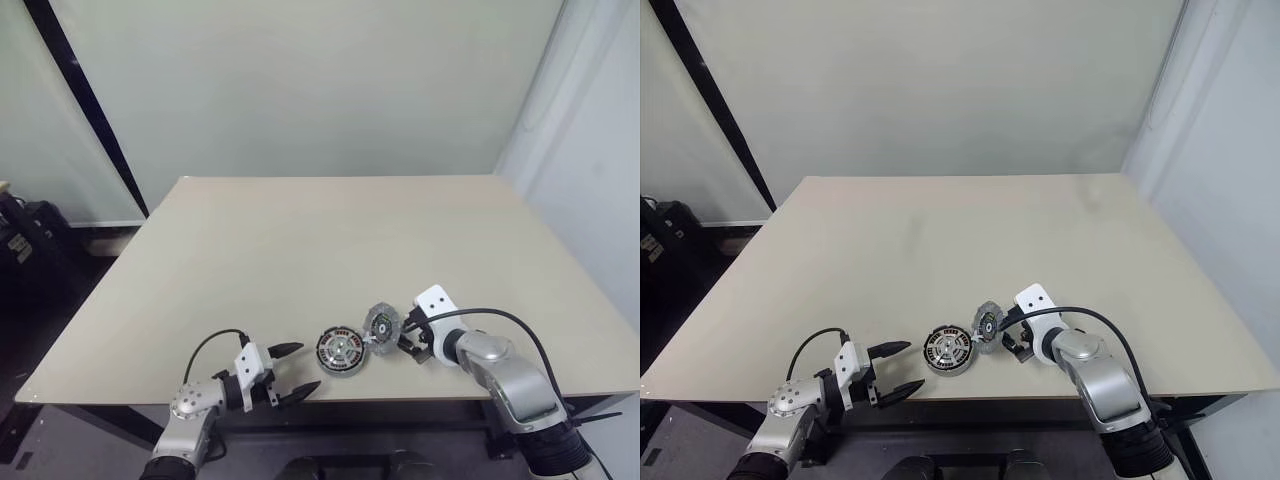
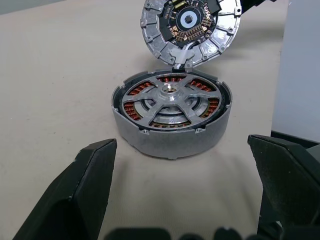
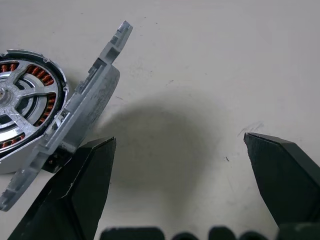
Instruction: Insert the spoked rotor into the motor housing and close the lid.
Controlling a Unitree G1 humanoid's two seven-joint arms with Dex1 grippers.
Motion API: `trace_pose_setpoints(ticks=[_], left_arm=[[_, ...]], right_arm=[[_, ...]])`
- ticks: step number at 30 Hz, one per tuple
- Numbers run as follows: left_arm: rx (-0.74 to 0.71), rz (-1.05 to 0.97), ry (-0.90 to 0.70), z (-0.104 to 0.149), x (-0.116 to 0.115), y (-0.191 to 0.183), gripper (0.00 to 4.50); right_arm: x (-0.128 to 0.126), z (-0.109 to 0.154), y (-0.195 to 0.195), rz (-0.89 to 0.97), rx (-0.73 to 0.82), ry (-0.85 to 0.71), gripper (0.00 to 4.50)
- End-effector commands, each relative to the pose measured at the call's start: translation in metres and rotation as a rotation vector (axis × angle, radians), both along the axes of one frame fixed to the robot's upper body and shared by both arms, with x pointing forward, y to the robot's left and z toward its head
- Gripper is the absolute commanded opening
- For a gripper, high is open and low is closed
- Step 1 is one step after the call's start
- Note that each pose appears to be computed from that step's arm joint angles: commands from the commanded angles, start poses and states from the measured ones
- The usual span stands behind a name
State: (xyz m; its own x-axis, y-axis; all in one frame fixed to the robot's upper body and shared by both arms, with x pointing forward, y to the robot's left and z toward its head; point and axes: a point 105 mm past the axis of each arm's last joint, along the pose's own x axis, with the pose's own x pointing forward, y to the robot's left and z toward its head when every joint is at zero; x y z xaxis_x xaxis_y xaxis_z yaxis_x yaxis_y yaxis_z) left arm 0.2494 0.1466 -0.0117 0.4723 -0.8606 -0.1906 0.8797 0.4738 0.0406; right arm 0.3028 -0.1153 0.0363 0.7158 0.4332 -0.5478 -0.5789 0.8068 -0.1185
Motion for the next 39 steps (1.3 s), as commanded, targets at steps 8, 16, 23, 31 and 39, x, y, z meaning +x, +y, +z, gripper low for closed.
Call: trace_pose_setpoints(ticks=[8, 16, 23, 31, 39], left_arm=[[-0.018, -0.002, -0.052, 0.011, 0.006, -0.003, 4.5], [-0.016, 0.007, -0.05, 0.01, 0.005, -0.001, 4.5], [-0.017, 0.013, -0.05, 0.01, 0.004, 0.0, 4.5], [-0.019, 0.027, -0.053, 0.011, 0.002, 0.001, 4.5], [-0.017, 0.031, -0.051, 0.01, 0.002, 0.001, 4.5]], right_arm=[[0.005, 0.015, 0.002, 0.008, 0.018, -0.07, 4.47], [0.001, 0.033, 0.049, 0.061, 0.22, -0.051, 4.47], [0.001, 0.025, 0.085, 0.143, 0.206, -0.029, 4.47], [-0.001, 0.003, 0.091, 0.203, 0.129, -0.045, 4.47], [-0.011, 0.02, 0.092, 0.467, 0.218, -0.066, 4.47]])
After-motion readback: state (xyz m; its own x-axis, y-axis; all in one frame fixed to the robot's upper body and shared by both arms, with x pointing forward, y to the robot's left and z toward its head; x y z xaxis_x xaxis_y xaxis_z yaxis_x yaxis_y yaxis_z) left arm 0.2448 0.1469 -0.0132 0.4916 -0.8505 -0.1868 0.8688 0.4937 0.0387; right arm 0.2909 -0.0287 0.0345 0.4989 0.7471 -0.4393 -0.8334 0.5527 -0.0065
